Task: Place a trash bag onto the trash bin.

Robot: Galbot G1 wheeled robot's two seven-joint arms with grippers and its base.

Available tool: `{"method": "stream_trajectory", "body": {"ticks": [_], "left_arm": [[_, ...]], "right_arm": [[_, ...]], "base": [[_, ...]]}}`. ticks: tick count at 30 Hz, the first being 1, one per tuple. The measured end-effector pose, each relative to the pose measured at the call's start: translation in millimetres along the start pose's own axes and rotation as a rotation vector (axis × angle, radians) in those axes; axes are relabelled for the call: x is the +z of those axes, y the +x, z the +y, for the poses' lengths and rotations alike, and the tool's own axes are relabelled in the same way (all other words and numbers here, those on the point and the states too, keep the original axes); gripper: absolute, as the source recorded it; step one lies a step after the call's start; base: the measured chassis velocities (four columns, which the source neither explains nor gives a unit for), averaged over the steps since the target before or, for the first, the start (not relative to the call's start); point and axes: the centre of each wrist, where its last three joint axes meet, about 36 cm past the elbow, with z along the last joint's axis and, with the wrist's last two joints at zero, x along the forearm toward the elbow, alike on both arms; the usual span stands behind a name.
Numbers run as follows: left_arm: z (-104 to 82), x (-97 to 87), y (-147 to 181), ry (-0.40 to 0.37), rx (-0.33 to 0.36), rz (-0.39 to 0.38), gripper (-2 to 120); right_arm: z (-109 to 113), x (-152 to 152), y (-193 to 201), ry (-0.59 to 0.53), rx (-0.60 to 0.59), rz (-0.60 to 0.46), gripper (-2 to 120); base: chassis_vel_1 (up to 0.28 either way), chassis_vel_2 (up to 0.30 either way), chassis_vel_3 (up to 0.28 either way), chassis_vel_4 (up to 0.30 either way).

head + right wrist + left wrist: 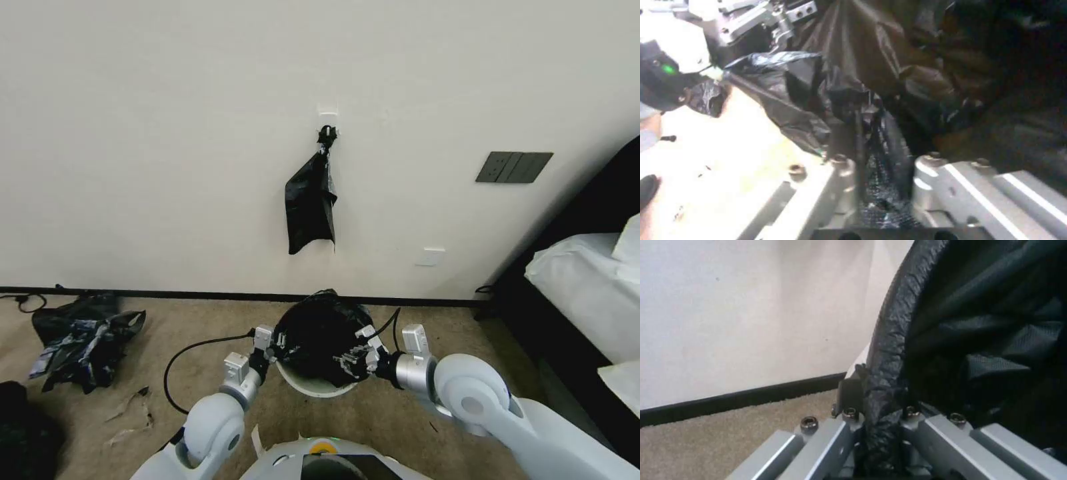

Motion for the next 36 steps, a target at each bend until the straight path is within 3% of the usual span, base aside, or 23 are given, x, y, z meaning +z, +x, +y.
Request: {"method": "stream_trajectory", "body": {"ticks": [4, 13, 15, 19, 20, 26, 36], "left_arm": [[-0.1, 0.7, -1.9, 0.015, -0.008, 0.004, 0], [-1.4, -6.1, -10.0, 0.149, -0.059, 0.074, 0], [1.0, -13.2, -15.3, 0.211, -0.079, 0.105, 0], [6.6, -22.2, -19.1, 0.257, -0.102, 0.149, 0], [11.9, -27.1, -20.0, 0.275, -0.117, 0.173, 0], [26.9, -42.0, -17.1, 0.345, -0.115, 0.223, 0], [44.1, -58.1, -20.1, 0.393, -0.128, 0.233, 0]], "right_arm": [[2.9, 0.6, 2.2, 0.002, -0.009, -0.004, 0], [17.5, 4.9, 15.3, 0.099, -0.063, -0.115, 0], [26.3, 10.1, 19.1, 0.181, -0.088, -0.172, 0], [30.7, 18.2, 20.0, 0.302, -0.103, -0.213, 0], [31.4, 23.4, 20.0, 0.364, -0.117, -0.215, 0], [28.6, 33.3, 19.2, 0.477, -0.146, -0.192, 0], [10.7, 51.1, 12.4, 0.522, -0.129, -0.147, 0]], "base": [[0.0, 0.0, 0.0, 0.0], [0.0, 0.0, 0.0, 0.0], [0.0, 0.0, 0.0, 0.0], [0.0, 0.0, 0.0, 0.0], [0.0, 0.0, 0.0, 0.0], [0.0, 0.0, 0.0, 0.0], [0.0, 0.0, 0.0, 0.0]]}}
